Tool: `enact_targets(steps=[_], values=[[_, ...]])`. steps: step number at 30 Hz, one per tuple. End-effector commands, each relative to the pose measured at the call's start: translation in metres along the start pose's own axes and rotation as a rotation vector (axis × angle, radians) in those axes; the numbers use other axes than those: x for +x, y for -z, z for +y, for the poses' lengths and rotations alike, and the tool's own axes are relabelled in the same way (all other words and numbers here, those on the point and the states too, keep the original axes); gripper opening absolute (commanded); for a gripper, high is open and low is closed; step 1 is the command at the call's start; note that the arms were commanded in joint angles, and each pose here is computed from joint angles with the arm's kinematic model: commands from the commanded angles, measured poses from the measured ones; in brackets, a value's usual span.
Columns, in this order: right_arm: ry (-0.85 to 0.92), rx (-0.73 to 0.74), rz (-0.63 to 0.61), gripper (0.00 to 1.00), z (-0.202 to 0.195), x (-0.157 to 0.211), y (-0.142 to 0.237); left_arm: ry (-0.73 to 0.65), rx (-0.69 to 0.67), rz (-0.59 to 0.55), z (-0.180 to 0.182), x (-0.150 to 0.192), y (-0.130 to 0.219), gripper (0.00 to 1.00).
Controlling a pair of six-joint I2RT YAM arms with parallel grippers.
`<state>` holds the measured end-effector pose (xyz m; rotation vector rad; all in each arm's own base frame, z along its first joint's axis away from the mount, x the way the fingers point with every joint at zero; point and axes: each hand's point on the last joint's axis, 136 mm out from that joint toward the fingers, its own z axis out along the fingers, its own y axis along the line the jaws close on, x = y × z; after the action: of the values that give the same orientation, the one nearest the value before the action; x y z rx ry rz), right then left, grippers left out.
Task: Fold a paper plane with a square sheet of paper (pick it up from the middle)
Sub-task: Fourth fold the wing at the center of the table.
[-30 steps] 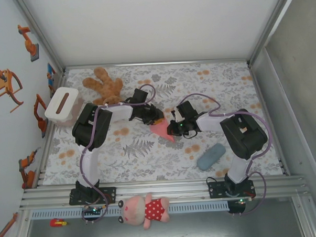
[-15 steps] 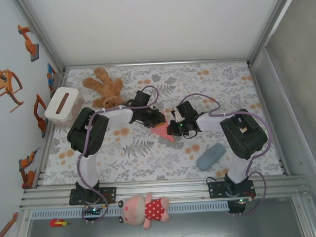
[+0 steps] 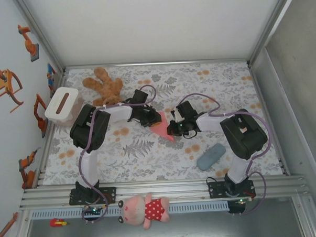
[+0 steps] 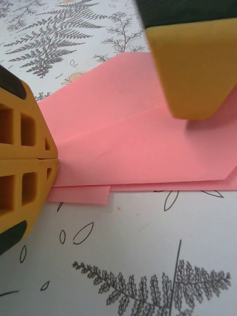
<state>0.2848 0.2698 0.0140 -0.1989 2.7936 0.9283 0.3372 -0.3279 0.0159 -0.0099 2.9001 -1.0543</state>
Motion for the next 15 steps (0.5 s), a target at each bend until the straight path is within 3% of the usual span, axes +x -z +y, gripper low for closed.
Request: enact_targets(steps=[1, 7, 12, 15], values=[[-0.074, 0.25, 0.155, 0.03, -0.064, 0.054, -0.007, 0.021, -0.136, -0.061, 0.048, -0.03, 0.006, 0.18], [-0.074, 0.249, 0.146, 0.03, -0.064, 0.053, -0.006, 0.025, -0.194, -0.109, 0.068, -0.061, 0.024, 0.19], [-0.07, 0.241, 0.139, 0.03, -0.062, 0.051, -0.005, -0.011, -0.21, -0.15, 0.058, -0.078, 0.041, 0.18], [-0.068, 0.224, 0.129, 0.03, -0.057, 0.048, -0.005, -0.029, -0.151, -0.17, 0.035, -0.076, 0.053, 0.19]])
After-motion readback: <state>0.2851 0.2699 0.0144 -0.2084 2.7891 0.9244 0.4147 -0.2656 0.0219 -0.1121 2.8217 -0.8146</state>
